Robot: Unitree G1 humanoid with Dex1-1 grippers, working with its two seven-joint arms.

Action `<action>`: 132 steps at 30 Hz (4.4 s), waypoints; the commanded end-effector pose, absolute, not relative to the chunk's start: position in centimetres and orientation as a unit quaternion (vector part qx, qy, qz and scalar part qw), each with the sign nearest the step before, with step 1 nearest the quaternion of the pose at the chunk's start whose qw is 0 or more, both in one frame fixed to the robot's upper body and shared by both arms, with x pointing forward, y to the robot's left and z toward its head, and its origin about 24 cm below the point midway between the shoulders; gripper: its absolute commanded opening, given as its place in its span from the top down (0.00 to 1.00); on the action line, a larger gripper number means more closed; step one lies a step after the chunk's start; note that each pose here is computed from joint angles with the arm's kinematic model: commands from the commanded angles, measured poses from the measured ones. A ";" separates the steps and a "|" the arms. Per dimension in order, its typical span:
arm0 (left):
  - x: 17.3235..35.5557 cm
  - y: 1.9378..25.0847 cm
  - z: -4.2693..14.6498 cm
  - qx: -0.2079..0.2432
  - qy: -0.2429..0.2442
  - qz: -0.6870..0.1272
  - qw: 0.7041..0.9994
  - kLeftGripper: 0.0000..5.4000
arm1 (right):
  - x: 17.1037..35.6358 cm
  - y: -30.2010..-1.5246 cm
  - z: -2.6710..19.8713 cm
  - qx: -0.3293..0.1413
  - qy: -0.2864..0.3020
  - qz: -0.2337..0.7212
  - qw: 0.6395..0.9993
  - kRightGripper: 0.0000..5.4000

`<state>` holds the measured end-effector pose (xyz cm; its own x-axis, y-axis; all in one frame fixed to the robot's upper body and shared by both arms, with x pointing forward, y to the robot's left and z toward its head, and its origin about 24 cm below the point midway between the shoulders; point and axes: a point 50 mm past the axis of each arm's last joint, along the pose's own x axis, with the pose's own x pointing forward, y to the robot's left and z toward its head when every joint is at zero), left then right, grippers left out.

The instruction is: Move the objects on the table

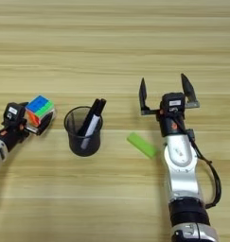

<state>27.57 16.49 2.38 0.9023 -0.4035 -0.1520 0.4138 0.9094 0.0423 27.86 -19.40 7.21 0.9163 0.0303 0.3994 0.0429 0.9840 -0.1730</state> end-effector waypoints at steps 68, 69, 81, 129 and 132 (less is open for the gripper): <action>22.7 13.4 13.9 0.083 -0.101 -0.552 0.823 0.40 | 23.7 -16.2 16.8 -0.067 -0.190 0.549 0.811 0.00; 22.7 13.4 14.0 0.084 -0.102 -0.557 0.820 0.40 | 23.7 -16.2 16.7 -0.071 -0.180 0.561 0.805 0.00; 21.8 12.5 14.1 0.104 -0.095 -0.607 0.782 0.40 | 23.2 -14.9 16.0 -0.110 -0.097 0.655 0.741 0.00; 21.1 11.4 13.8 0.140 -0.092 -0.645 0.745 0.40 | 23.1 -13.3 14.1 -0.140 -0.029 0.715 0.685 0.38; 21.1 11.4 13.8 0.141 -0.093 -0.645 0.746 0.40 | 23.1 -13.3 14.1 -0.140 -0.029 0.715 0.684 0.38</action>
